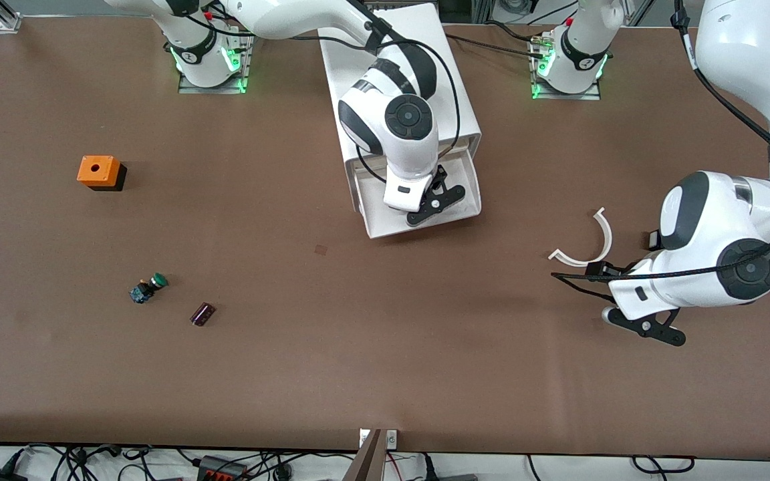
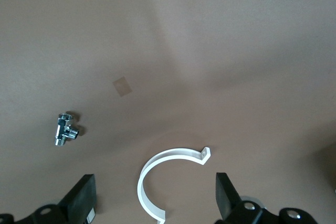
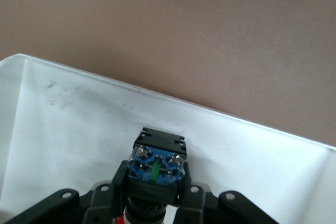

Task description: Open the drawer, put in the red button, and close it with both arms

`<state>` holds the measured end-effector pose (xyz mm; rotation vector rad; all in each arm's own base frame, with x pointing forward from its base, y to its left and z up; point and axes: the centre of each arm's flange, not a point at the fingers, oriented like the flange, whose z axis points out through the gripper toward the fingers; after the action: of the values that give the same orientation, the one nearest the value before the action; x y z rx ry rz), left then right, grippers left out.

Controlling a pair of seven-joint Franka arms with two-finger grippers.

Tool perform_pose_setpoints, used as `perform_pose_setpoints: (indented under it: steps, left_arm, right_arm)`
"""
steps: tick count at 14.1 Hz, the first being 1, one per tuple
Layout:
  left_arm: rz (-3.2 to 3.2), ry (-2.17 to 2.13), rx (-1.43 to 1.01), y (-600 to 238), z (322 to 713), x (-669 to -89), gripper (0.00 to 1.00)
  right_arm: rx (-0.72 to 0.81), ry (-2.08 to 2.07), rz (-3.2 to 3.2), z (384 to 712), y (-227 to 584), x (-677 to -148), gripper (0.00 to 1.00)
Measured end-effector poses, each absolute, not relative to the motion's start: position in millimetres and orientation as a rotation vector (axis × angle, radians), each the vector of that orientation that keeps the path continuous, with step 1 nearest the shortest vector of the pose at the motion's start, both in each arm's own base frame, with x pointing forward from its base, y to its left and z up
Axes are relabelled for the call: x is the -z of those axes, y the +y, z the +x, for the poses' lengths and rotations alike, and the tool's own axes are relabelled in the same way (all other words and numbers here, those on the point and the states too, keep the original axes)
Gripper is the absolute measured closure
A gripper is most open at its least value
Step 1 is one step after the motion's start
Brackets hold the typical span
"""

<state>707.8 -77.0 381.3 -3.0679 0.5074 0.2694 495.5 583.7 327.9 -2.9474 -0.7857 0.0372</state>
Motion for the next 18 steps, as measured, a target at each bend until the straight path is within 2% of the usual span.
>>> perform_pose_setpoints:
  steps: [1,4,7,12,14,18]
  left_arm:
    - [-3.068,0.504,-0.271,-77,708,-381,0.00]
    - [-3.069,0.496,-0.274,-77,707,-381,0.00]
    - [-3.105,0.454,-0.310,-81,704,-377,0.00]
    - [-3.278,0.117,-0.456,-125,691,-356,0.00]
    - [-3.253,-0.008,-0.468,-180,680,-352,0.00]
    - [-3.267,-0.134,-0.314,-290,651,-328,0.00]
  right_arm:
    - [-0.036,-0.784,-2.950,496,583,-328,0.55]
    - [-0.017,-0.692,-2.983,505,577,-330,0.25]
    - [0.075,-0.553,-3.005,531,563,-361,0.00]
    - [0.177,-0.265,-3.038,621,452,-431,0.00]
    - [0.137,-0.172,-3.074,645,404,-437,0.00]
    - [0.047,-0.155,-3.168,691,295,-427,0.00]
